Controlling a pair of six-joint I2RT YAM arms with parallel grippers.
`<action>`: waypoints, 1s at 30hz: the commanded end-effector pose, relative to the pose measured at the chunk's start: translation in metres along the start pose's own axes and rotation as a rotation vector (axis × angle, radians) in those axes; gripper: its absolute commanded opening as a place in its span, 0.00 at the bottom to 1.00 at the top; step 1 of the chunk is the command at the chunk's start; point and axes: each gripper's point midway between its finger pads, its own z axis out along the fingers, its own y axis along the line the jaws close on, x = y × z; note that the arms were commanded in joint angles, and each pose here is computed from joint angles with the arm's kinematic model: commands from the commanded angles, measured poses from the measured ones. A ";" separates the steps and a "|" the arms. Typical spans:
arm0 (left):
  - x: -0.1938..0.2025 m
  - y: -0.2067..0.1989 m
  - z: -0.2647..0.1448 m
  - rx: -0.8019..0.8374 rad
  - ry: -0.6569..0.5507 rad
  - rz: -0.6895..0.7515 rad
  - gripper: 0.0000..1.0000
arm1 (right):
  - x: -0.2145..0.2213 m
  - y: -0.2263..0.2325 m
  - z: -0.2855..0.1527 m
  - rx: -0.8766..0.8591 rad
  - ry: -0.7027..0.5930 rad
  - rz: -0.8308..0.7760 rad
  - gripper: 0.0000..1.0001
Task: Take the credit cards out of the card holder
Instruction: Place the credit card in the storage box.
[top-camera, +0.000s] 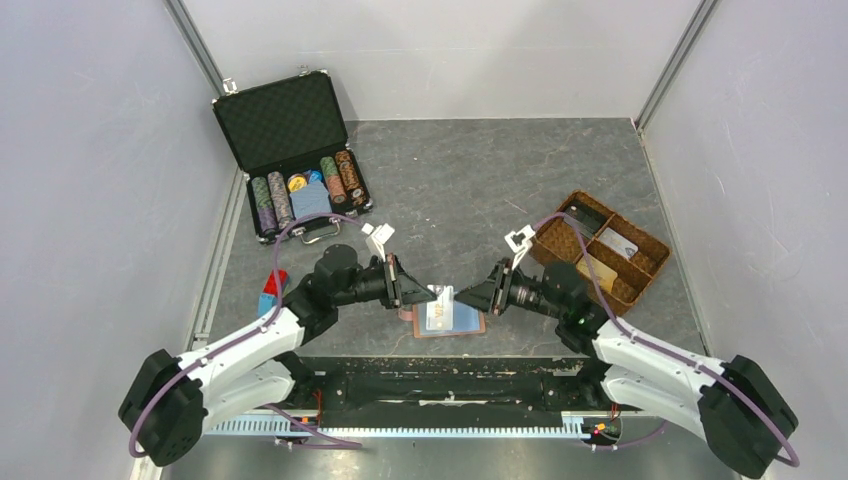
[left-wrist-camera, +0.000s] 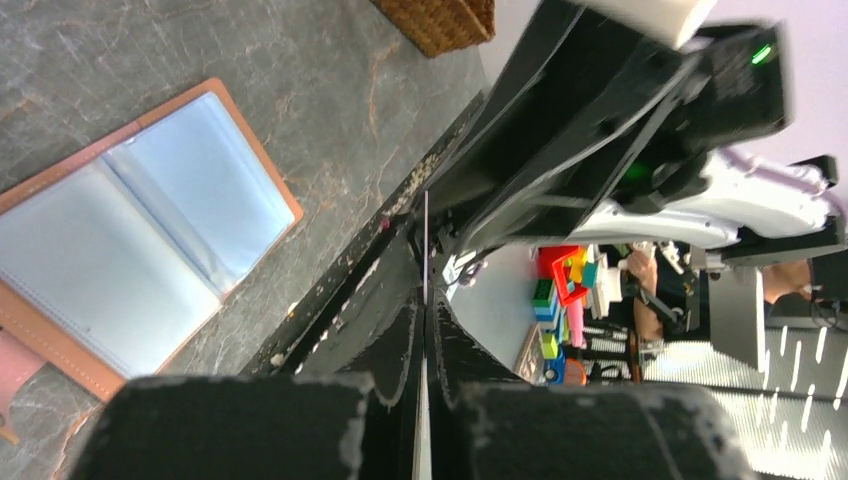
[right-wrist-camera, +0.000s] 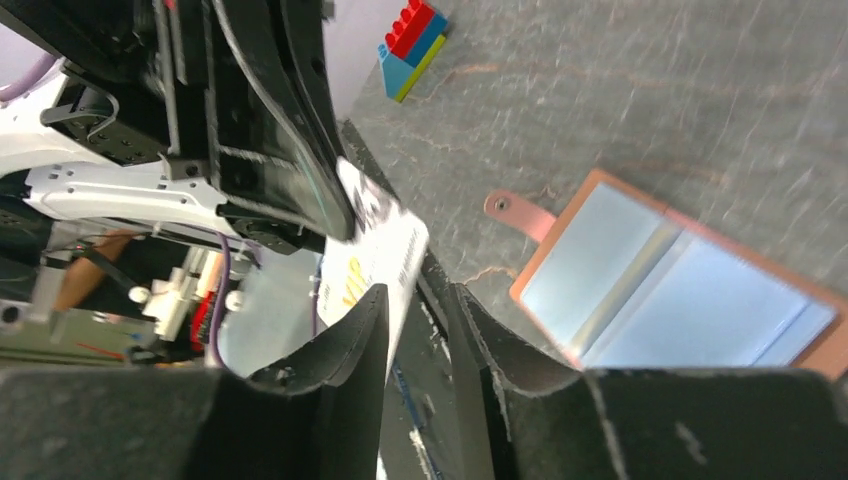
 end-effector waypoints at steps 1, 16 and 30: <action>0.018 -0.004 -0.010 0.018 0.095 0.073 0.02 | -0.027 0.020 -0.004 -0.028 0.101 -0.278 0.32; 0.038 -0.035 -0.026 0.151 0.317 0.226 0.02 | -0.021 0.059 0.001 -0.292 0.313 -0.328 0.29; 0.038 -0.040 -0.021 0.187 0.348 0.229 0.02 | 0.006 0.062 0.008 -0.362 0.377 -0.299 0.23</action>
